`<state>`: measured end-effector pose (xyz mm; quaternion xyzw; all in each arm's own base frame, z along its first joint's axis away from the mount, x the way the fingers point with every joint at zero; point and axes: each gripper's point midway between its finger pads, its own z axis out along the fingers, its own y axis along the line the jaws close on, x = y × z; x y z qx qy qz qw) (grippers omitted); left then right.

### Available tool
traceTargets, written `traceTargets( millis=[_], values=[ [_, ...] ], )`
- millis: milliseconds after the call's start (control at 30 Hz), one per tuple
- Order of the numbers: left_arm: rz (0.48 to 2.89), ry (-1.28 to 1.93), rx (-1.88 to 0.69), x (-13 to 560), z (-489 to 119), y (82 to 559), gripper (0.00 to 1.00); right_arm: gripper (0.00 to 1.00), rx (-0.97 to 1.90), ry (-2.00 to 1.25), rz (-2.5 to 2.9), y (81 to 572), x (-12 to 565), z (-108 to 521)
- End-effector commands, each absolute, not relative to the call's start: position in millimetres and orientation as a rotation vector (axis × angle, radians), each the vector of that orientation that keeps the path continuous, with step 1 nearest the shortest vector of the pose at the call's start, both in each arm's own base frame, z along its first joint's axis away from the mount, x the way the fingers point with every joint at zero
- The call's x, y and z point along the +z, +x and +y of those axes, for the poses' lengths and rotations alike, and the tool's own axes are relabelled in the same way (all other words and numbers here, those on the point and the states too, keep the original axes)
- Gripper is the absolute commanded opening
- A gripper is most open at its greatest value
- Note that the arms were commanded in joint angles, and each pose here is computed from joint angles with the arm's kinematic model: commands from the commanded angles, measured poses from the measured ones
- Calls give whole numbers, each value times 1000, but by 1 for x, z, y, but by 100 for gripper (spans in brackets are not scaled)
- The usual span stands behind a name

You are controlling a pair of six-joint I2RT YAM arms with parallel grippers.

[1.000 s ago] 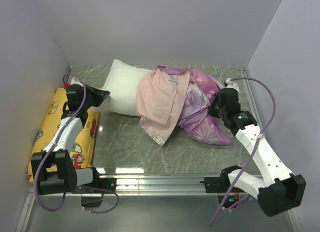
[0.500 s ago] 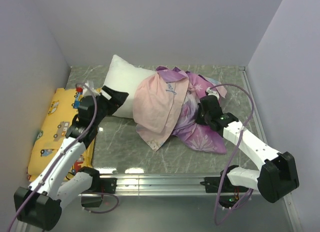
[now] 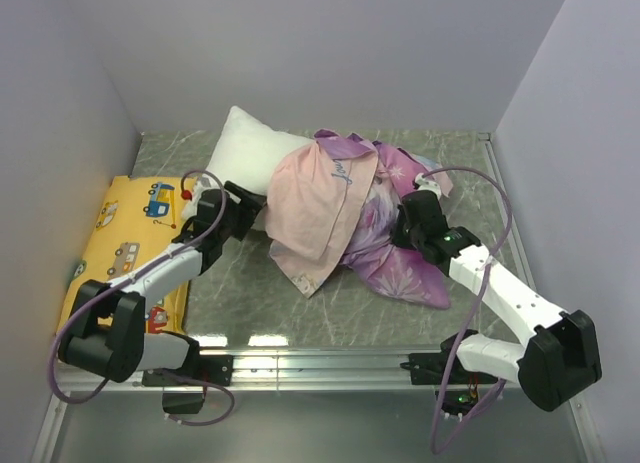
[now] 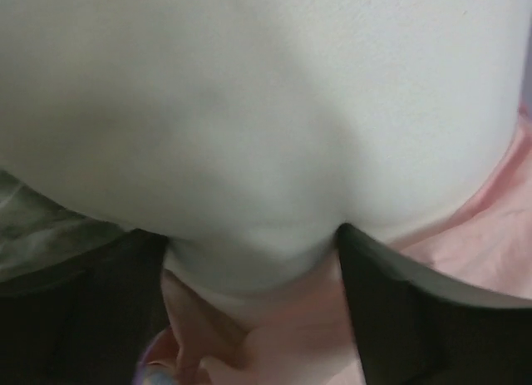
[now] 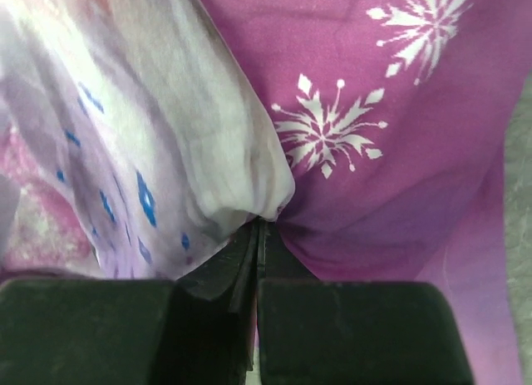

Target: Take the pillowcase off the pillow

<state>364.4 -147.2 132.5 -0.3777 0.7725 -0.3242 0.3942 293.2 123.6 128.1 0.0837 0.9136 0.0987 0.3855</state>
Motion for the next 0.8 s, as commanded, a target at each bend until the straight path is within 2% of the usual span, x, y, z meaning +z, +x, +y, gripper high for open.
traceTargets(
  millis=[0, 33, 67, 100, 400, 533, 567, 633, 667, 767],
  values=[
    [1756, -985, -860, 180, -136, 401, 77, 0, 190, 237, 2306, 289, 137, 108],
    [1737, -998, -844, 182, -125, 407, 45, 0, 186, 265, 2282, 293, 146, 98],
    [1721, -989, -845, 189, -121, 413, 30, 0, 184, 279, 2275, 294, 150, 94],
    [1733, -1012, -819, 186, -108, 418, 1, 0, 185, 297, 2269, 292, 155, 87],
    [1652, -1042, -689, 218, -29, 428, 1, 0, 115, 520, 2126, 300, 209, 13],
    [1678, -993, -686, 224, -33, 425, 0, 0, 206, 501, 2156, 305, 205, 25],
    [1677, -982, -700, 224, -35, 425, 1, 3, 252, 468, 2172, 305, 204, 35],
    [1679, -961, -720, 226, -42, 423, 0, 21, 317, 368, 2192, 301, 201, 63],
    [1680, -953, -722, 227, -46, 423, 1, 40, 285, 351, 2192, 299, 201, 67],
    [1708, -939, -726, 224, -57, 421, 1, 67, 296, 239, 2207, 278, 197, 102]
  ],
)
